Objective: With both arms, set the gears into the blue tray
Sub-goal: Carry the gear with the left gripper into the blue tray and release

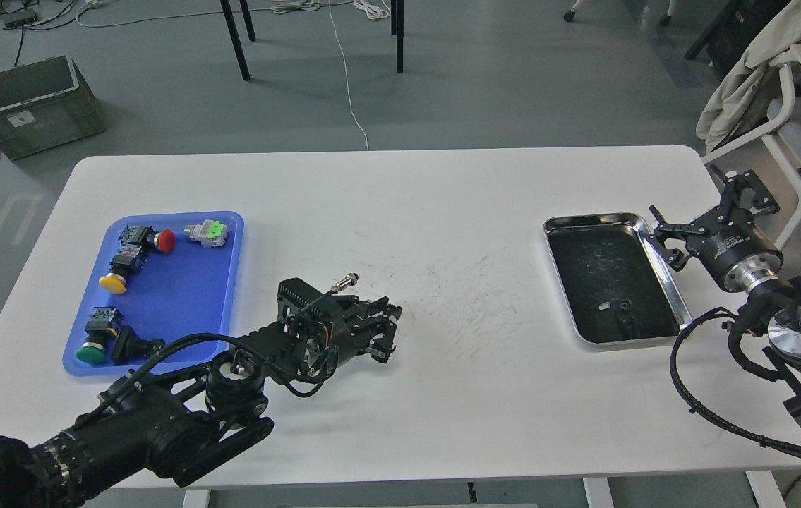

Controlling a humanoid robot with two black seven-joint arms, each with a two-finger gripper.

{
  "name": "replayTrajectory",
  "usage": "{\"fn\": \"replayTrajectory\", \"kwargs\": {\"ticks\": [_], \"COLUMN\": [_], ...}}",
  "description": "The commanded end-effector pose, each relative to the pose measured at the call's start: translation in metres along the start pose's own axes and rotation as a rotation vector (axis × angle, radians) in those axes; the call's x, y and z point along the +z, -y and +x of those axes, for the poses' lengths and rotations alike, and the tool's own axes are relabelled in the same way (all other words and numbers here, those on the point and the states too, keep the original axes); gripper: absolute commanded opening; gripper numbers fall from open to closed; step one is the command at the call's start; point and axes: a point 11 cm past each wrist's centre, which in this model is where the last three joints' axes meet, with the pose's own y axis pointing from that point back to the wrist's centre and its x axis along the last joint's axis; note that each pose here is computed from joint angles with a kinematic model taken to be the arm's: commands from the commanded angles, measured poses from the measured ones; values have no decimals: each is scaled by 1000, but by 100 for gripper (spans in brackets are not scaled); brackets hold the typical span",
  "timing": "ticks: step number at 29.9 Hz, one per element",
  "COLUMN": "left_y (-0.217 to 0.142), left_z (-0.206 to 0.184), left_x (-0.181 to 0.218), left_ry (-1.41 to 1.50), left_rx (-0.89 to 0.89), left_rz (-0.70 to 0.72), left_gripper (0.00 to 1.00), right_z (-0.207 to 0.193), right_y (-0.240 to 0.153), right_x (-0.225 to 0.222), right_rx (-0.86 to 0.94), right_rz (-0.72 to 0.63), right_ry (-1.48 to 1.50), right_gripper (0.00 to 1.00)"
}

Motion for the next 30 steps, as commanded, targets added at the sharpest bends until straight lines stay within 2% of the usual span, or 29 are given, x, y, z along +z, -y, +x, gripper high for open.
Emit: {"fn": "replayTrajectory", "kwargs": {"ticks": [1,5,9,12,16,22,30], "left_y": [-17,-57,-103,-130,-153,-167,-160], "left_z": [36,63,80,76,44,-3,-37], "left_x": [-18,-56,-100,-128,-158,-188,-206], "left_ry": [50,127,85,68,-78,-262,-307], "left_rx": [71,84,101,102,90,35,17], "left_rz": [14,85,174,241,329,433,504], "left_gripper": [2,2,2,2,3,4,5], "right_z": [-2,-4,-8,-10,-11,-10,-9], "right_y": [1,3,5,6,6,6,5], "right_x": [-2,-4,-4,-1,0,0,-3], "right_rx": [-4,-10,-19,-25,-24,-25,-23], "right_rz": [3,7,7,0,-2,-3,0], "right_ry": [-1,-3,-4,-3,-2,-5,-11], "right_gripper": [97,97,97,97,97,97,97]}}
